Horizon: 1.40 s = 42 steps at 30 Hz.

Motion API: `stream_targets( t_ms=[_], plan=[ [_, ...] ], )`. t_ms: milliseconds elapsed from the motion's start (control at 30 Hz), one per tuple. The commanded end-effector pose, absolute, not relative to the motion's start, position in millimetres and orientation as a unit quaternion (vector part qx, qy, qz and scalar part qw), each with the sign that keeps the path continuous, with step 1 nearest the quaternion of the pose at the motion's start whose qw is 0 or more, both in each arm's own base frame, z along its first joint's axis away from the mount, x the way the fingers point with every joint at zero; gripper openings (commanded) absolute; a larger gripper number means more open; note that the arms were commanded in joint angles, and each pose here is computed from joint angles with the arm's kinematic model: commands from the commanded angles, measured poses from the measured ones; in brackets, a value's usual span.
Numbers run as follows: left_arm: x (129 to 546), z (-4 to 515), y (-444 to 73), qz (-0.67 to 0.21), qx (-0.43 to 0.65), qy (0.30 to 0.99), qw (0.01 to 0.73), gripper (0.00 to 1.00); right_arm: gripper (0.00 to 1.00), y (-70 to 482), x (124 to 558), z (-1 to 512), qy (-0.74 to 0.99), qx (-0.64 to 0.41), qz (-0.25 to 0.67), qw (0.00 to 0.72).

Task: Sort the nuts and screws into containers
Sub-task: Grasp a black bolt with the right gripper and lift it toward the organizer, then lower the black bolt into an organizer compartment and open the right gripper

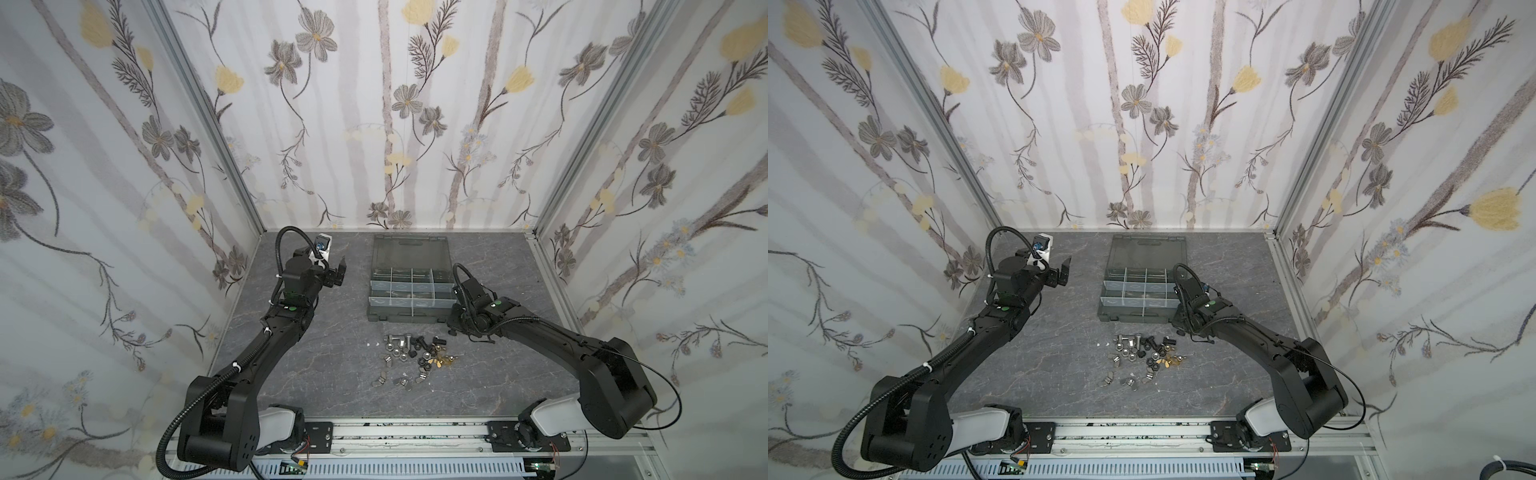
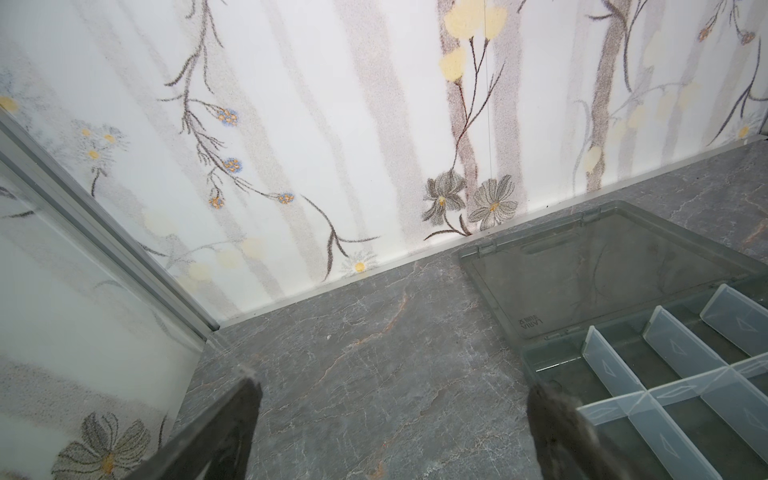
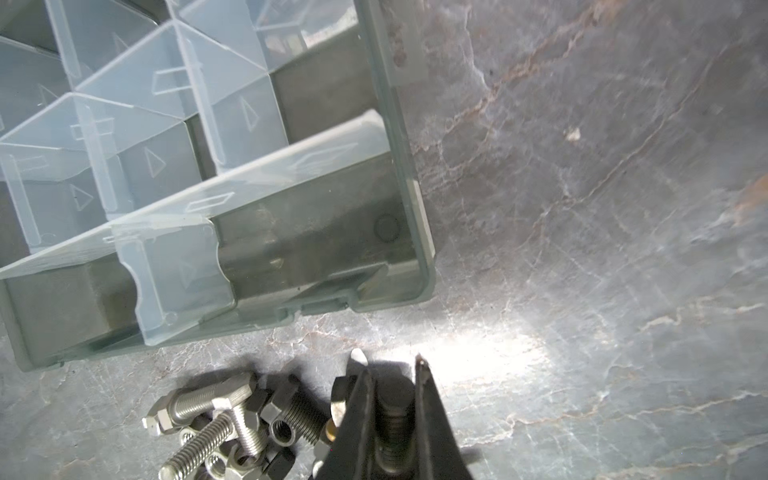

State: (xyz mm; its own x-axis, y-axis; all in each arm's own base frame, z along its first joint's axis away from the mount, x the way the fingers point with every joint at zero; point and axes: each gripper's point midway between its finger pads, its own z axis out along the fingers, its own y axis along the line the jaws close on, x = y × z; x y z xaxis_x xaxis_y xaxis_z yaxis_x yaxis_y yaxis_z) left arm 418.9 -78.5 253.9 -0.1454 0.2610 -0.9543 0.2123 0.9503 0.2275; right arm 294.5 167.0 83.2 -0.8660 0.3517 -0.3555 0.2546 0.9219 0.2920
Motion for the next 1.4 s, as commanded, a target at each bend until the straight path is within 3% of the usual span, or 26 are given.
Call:
stream_targets(
  t_ms=[0, 367, 733, 1367],
  plan=[
    [419, 264, -80, 0.023, 0.163, 0.743, 0.649, 1.00, 0.03, 149, 306, 98, 0.956, 0.135, 0.064, 0.251],
    [414, 273, -81, 0.024, 0.165, 0.734, 0.658, 1.00, 0.02, 152, 333, 147, 0.928, 0.083, 0.037, 0.363],
    [410, 280, -86, 0.017, 0.170, 0.727, 0.665, 1.00, 0.02, 167, 347, 166, 0.909, 0.019, 0.041, 0.414],
    [407, 280, -90, 0.012, 0.177, 0.723, 0.668, 1.00, 0.04, 208, 373, 102, 0.932, -0.051, 0.053, 0.354]
  ],
)
